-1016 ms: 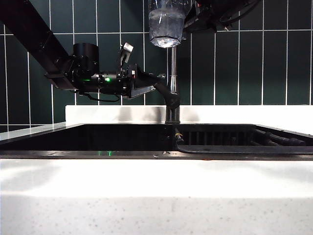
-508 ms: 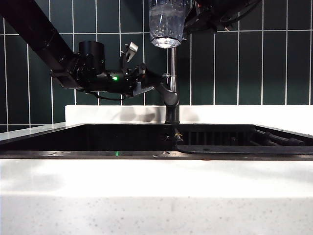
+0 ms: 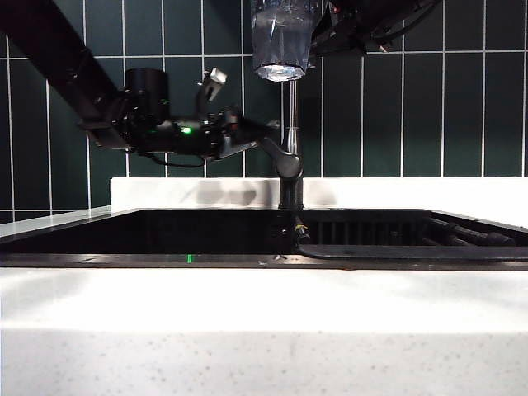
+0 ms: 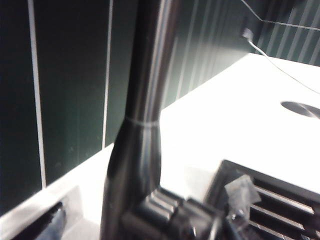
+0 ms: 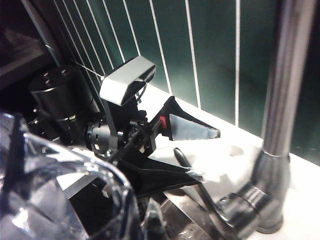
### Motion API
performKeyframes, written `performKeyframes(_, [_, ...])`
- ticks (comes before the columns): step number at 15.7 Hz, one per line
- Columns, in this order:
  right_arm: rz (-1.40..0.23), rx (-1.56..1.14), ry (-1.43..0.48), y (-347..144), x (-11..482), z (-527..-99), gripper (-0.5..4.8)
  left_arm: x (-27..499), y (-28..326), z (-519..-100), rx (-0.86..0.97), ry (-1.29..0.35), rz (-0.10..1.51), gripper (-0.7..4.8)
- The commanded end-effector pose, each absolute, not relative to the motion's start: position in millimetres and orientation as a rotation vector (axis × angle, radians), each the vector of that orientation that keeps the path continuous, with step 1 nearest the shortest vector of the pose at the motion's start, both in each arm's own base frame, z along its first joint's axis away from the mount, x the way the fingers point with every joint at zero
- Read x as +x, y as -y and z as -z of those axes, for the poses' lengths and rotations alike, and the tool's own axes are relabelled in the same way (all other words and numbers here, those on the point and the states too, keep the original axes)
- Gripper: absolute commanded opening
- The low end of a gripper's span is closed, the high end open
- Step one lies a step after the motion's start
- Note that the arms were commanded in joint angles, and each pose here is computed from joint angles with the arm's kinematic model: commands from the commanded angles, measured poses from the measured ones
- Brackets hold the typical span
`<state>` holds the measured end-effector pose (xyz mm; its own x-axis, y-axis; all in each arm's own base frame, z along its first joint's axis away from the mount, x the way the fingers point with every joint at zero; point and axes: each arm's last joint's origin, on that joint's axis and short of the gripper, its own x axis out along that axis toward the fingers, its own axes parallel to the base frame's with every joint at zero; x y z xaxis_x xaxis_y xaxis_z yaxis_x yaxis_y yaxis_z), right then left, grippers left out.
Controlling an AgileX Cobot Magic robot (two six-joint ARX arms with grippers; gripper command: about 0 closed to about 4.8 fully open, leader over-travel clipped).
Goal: Pick up the mug next to the sink, go to the faucet to get some water, pour the water into the sink, and finally put the mug back to its place.
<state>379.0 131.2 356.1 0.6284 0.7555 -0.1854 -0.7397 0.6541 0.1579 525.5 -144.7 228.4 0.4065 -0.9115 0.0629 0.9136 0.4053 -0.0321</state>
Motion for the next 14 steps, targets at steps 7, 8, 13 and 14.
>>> performKeyframes(7, [-0.871, 0.072, -0.213, -131.6, 376.6, -364.0, -0.07, 524.8, 96.7, -251.7, -0.144, 0.101, 1.315, 3.98])
performKeyframes(8, [-0.873, 0.069, -0.214, -131.6, 376.5, -363.8, -0.07, 521.8, 90.7, -258.5, -0.130, 0.122, 1.356, 3.98])
performKeyframes(13, [-0.903, 0.058, -0.219, -132.0, 375.4, -363.0, -0.07, 485.4, 78.1, -291.3, -0.034, 0.113, 1.608, 1.68])
performKeyframes(14, [-0.903, 0.054, -0.220, -131.7, 374.5, -363.7, -0.07, 482.7, 77.8, -288.6, -0.037, 0.086, 1.618, 1.14])
